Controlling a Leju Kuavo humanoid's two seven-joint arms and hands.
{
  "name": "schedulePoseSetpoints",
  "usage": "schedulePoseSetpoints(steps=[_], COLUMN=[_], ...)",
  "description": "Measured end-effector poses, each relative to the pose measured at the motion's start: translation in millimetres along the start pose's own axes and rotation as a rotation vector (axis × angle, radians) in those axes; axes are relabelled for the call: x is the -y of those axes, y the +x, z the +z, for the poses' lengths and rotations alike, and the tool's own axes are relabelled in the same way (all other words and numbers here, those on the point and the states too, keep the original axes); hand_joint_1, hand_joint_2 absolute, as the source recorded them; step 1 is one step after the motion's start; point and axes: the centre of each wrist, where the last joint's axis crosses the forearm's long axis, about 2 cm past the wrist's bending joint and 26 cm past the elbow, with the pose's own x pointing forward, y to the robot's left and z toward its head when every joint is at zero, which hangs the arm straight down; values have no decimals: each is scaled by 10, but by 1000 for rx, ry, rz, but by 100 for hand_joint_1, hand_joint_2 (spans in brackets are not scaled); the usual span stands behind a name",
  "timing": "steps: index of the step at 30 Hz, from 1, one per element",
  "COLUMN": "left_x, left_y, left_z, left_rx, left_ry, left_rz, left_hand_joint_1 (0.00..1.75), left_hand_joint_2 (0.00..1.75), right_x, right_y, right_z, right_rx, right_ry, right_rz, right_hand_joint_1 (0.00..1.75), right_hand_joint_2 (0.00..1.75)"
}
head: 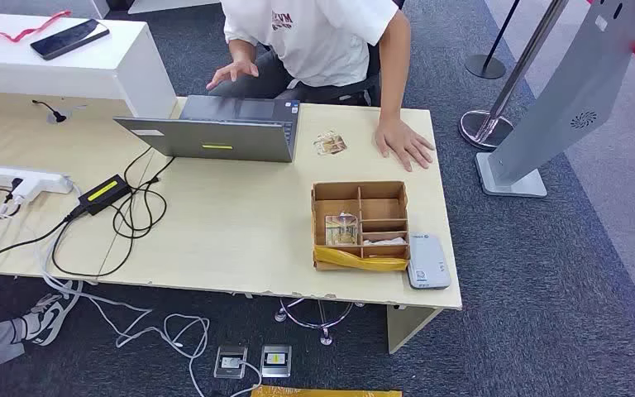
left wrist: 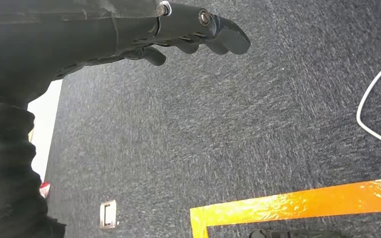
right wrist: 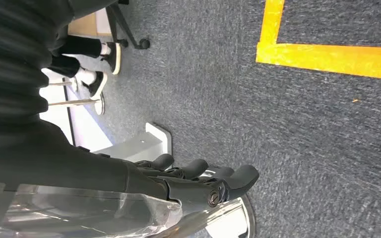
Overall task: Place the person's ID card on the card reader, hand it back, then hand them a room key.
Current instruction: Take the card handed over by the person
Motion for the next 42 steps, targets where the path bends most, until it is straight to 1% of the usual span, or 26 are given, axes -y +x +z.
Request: schedulePoseSetpoints(steps=[26,31,34,36,39,42], left_x=[9,10,12,12,13,15], left_y=[52,51,50,48,42,37], left_z=[7,7,8,8,9,10], left_rx=[-25,-20,-11,-1,10,18], left_ry=[-2,-5,-6,-7,-7,-7], left_rz=[29,24,17,7,-1,-3], left_hand_joint_1=[0,0,0,0,0,0], left_hand_joint_2=[175,175,175,175,175,175], right_x=[22,95,284,494,978,1612], right_y=[53,51,56,65,65,36], right_z=[5,-11,-49,-81,-130,-134], right_rx=[6,3,11,16,15,10], right_ry=[4,-46,-119,-201,-351,-513], right_rz=[13,-2,-29,-55,-88,-125], right_hand_joint_1=[0,0,0,0,0,0], right_hand_joint_2=[175,175,175,175,175,175])
